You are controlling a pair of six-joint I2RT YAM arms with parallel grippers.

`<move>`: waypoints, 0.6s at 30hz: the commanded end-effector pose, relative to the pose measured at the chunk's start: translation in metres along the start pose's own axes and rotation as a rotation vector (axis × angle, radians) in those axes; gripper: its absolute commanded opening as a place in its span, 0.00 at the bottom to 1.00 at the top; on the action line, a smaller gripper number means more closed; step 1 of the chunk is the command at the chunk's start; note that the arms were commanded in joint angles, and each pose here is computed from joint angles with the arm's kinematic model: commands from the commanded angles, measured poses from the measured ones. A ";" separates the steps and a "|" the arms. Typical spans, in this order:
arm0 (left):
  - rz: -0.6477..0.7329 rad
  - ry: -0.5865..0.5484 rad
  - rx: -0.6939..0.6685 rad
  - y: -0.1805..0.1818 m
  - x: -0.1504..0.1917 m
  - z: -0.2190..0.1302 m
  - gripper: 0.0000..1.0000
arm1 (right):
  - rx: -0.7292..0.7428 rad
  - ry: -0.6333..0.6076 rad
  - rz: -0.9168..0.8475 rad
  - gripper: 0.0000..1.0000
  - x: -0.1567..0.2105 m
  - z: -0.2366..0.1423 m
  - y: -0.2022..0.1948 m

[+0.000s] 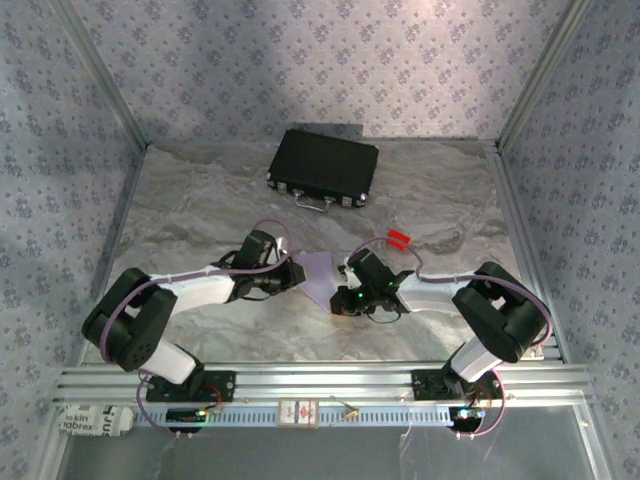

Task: Fold a paper plane with a square sheet of paper (pick it up from the middle)
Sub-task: Third fold the triangle at the center of the table.

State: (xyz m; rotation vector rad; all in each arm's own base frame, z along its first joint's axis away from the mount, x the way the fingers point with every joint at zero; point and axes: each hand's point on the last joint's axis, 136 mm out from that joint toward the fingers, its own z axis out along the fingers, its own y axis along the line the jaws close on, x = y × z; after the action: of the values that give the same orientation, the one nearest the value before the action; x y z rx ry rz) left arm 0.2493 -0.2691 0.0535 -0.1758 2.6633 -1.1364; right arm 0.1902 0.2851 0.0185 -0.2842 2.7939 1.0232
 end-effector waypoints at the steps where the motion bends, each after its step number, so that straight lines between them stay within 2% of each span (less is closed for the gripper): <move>1: 0.035 0.038 0.019 -0.012 0.003 0.013 0.11 | 0.147 0.098 0.069 0.00 0.030 0.002 -0.038; 8: -0.074 0.062 -0.135 0.042 0.009 0.024 0.06 | 0.129 0.077 0.041 0.00 0.022 -0.003 -0.029; 18: -0.086 0.116 -0.140 0.057 0.026 0.027 0.04 | 0.000 -0.023 -0.058 0.01 -0.025 -0.011 0.032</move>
State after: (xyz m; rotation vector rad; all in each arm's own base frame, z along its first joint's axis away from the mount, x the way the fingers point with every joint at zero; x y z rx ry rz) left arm 0.2466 -0.2696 0.0174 -0.2142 2.7650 -1.1053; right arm 0.1965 0.2914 0.0353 -0.3064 2.7978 0.9906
